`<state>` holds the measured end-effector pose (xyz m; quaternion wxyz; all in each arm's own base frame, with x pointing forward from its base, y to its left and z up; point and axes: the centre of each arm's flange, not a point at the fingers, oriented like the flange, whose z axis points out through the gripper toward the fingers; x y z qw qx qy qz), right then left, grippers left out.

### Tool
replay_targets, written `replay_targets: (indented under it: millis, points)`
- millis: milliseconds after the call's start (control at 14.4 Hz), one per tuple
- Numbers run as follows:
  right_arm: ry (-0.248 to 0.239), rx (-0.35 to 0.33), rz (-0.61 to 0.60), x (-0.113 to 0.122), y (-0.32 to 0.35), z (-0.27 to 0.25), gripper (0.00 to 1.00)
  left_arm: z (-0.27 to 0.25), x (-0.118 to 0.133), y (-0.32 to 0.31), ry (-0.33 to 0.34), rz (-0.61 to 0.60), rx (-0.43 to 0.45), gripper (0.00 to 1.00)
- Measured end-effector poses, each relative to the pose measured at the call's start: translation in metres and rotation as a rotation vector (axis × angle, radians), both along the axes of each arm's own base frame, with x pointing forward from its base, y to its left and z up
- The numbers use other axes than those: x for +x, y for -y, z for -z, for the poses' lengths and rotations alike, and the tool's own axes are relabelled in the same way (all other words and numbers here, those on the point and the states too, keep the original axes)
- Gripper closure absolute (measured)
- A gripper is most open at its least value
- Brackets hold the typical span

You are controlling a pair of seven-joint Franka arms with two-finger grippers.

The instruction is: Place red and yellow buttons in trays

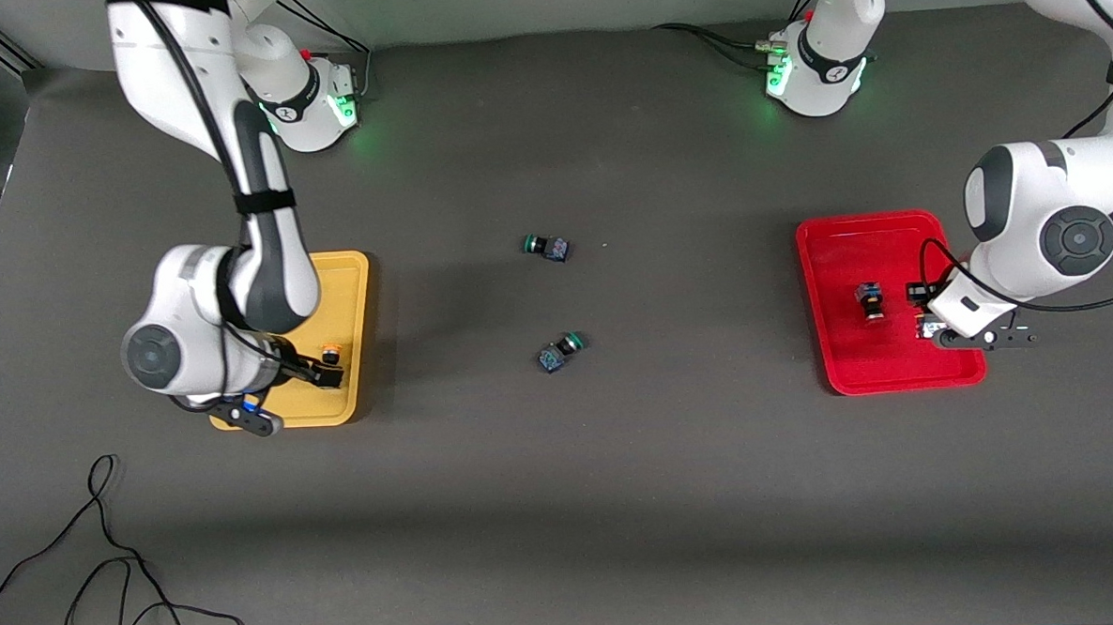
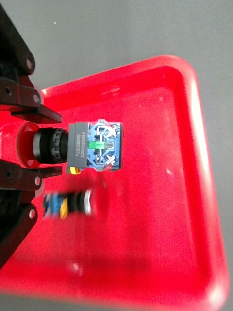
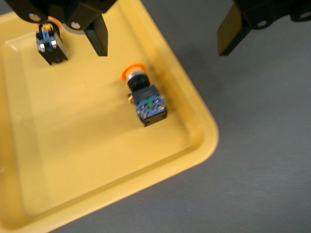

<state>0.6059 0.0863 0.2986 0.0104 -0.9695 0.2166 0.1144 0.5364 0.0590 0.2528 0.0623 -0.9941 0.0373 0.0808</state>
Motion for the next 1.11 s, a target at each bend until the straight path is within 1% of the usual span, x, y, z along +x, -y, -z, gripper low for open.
replay_targets:
  millis: [69, 208, 277, 347, 416, 486, 624, 763, 902, 971, 1110]
  points:
    - [0.012, 0.023, 0.001, 0.001, 0.005, -0.022, 0.0, 0.017, -0.006, -0.009, 0.003, 0.002, 0.001, 0.6]
    - [0.055, 0.066, -0.008, 0.005, 0.017, -0.077, 0.0, 0.04, -0.012, -0.019, 0.0, 0.0, -0.004, 0.59]
    - [0.073, 0.076, -0.025, 0.005, 0.021, -0.105, 0.0, 0.043, -0.013, -0.019, -0.004, 0.002, -0.005, 0.54]
    - [0.083, 0.075, -0.047, 0.004, 0.023, -0.131, 0.0, 0.043, -0.013, -0.017, -0.003, 0.006, -0.005, 0.43]
    - [0.089, 0.077, -0.066, 0.002, 0.023, -0.153, 0.0, 0.041, -0.012, -0.015, -0.002, 0.01, -0.005, 0.33]
    - [0.099, 0.085, -0.08, 0.001, 0.023, -0.173, 0.0, 0.036, -0.01, -0.014, -0.007, 0.012, -0.003, 0.21]
    - [0.123, 0.085, -0.109, -0.004, 0.024, -0.206, 0.0, 0.011, -0.002, -0.014, -0.035, 0.016, 0.012, 0.01]
    - [0.149, 0.065, -0.152, -0.013, 0.025, -0.234, 0.0, -0.038, 0.012, -0.014, -0.053, 0.028, 0.032, 0.0]
    - [0.177, 0.064, -0.199, -0.028, 0.023, -0.264, 0.0, -0.1, 0.025, 0.0, -0.042, 0.029, 0.03, 0.0]
    - [0.194, 0.062, -0.222, -0.036, 0.025, -0.28, 0.0, -0.132, 0.029, 0.008, -0.035, 0.03, 0.009, 0.0]
    - [0.212, 0.069, -0.253, -0.055, 0.031, -0.309, 0.0, -0.195, 0.032, 0.022, -0.031, 0.029, -0.05, 0.0]
